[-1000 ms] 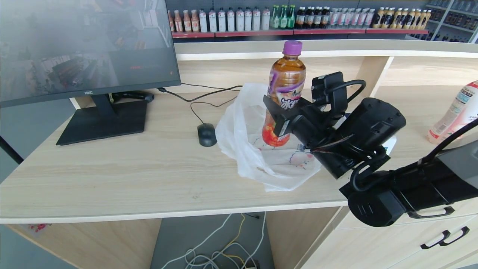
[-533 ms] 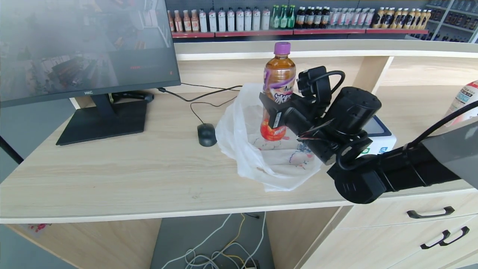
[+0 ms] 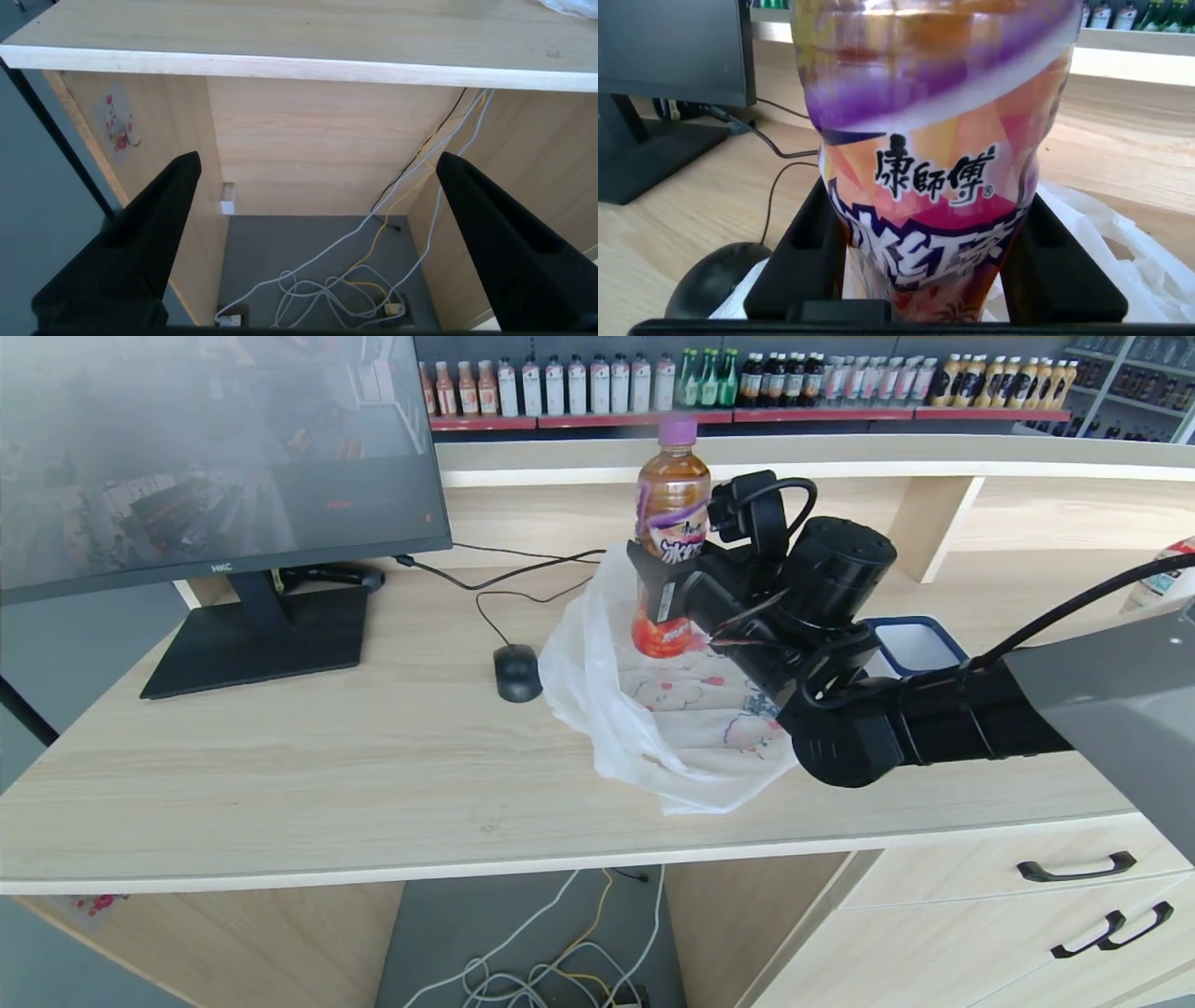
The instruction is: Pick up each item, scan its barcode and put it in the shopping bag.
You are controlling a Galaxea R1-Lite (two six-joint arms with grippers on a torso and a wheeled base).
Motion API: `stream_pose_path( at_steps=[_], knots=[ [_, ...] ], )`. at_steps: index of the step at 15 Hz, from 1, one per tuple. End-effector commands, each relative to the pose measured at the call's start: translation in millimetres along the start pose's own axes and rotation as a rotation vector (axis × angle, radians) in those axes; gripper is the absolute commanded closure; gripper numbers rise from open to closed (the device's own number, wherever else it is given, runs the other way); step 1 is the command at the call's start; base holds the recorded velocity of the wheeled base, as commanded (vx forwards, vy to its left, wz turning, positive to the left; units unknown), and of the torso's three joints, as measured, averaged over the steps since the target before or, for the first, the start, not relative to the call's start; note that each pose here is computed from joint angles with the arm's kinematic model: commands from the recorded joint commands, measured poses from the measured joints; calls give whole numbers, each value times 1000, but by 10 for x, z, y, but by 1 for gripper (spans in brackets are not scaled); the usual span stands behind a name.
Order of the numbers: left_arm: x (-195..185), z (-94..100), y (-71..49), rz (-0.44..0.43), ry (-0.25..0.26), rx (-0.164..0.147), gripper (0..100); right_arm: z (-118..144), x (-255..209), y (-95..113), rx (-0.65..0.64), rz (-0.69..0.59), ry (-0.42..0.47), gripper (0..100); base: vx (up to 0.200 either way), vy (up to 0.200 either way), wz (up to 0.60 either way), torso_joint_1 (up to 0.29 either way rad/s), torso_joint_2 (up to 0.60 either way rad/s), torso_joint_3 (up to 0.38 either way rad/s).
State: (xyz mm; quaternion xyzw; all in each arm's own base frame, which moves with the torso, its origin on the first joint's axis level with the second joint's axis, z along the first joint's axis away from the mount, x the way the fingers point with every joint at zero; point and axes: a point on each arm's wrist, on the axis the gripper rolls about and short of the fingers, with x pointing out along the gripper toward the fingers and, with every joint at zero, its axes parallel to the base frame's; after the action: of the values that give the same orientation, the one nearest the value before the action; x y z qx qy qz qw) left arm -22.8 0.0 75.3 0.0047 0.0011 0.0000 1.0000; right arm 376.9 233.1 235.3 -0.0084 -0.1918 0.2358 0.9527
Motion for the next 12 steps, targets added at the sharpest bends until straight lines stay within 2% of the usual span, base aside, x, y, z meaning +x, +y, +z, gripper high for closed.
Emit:
stream_pose_path(
  at_steps=[1, 12],
  knots=[
    [0, 0, 0, 0, -1, 0, 0, -188, 46, 23, -1, 1, 27, 100, 0, 0, 0, 0, 0, 0],
    [0, 0, 0, 0, -1, 0, 0, -374, 57, 48, -2, 3, 51, 100, 0, 0, 0, 0, 0, 0]
  ],
)
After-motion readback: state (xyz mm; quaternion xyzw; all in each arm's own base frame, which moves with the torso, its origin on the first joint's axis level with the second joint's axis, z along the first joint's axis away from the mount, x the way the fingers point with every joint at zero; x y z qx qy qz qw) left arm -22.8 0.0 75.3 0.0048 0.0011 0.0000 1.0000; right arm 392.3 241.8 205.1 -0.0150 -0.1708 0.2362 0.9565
